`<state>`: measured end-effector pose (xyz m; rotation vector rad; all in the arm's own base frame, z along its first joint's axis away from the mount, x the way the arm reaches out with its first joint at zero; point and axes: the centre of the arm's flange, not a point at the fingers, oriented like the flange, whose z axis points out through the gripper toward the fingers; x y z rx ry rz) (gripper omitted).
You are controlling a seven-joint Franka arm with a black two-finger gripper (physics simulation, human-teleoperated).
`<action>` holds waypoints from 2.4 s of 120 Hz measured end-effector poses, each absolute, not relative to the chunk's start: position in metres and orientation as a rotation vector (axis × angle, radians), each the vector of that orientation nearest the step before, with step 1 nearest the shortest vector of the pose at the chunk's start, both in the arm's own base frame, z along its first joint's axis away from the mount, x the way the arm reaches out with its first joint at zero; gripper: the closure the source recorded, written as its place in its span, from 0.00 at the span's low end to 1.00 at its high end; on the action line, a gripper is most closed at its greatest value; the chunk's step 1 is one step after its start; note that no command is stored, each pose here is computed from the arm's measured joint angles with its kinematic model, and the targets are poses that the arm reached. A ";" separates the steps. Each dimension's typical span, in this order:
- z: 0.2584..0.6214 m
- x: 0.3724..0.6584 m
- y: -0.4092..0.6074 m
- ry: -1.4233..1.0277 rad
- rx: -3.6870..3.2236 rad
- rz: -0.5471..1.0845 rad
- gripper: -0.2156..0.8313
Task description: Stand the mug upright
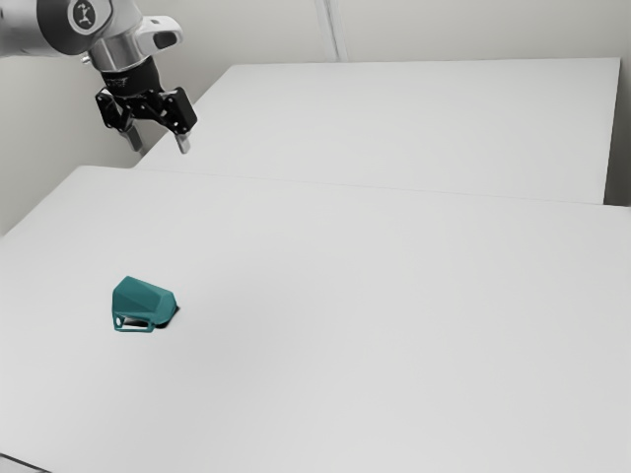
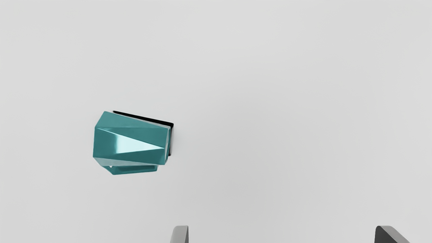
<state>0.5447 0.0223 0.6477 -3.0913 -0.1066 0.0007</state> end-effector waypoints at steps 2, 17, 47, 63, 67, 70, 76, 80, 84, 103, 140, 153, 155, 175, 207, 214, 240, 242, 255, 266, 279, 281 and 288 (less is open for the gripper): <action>0.648 0.545 0.023 -0.106 -3.091 0.000 0.21; 0.651 0.543 0.023 -0.101 -3.092 -0.009 0.21; 0.661 0.531 0.027 -0.089 -3.096 -0.017 0.21; 0.662 0.525 0.059 -0.141 -3.109 -0.013 0.21; 0.661 0.522 0.070 -0.159 -3.112 -0.012 0.21; 0.660 0.520 0.079 -0.172 -3.118 -0.012 0.21; 0.655 0.515 0.095 -0.192 -3.134 -0.010 0.21; 0.651 0.512 0.104 -0.202 -3.150 -0.012 0.21; 0.646 0.510 0.113 -0.208 -3.168 -0.016 0.21; 0.618 0.495 0.165 -0.252 -3.280 -0.066 0.21; 0.558 0.447 0.245 -0.308 -3.429 -0.197 0.21; 0.535 0.429 0.269 -0.316 -3.450 -0.217 0.21; 0.532 0.427 0.272 -0.314 -3.453 -0.220 0.21; 0.506 0.410 0.294 -0.273 -3.466 -0.263 0.21; 0.461 0.400 0.332 -0.212 -3.514 -0.465 0.21; 0.452 0.400 0.339 -0.185 -3.519 -0.506 0.21; 0.399 0.392 0.345 -0.154 -3.590 -0.642 0.21; 0.396 0.391 0.345 -0.154 -3.595 -0.656 0.21; 0.376 0.385 0.346 -0.155 -3.620 -0.726 0.21; 0.366 0.382 0.350 -0.136 -3.624 -0.765 0.21; 0.354 0.377 0.357 -0.116 -3.624 -0.793 0.21; 0.353 0.376 0.358 -0.112 -3.624 -0.797 0.21; 0.347 0.375 0.361 -0.103 -3.626 -0.814 0.21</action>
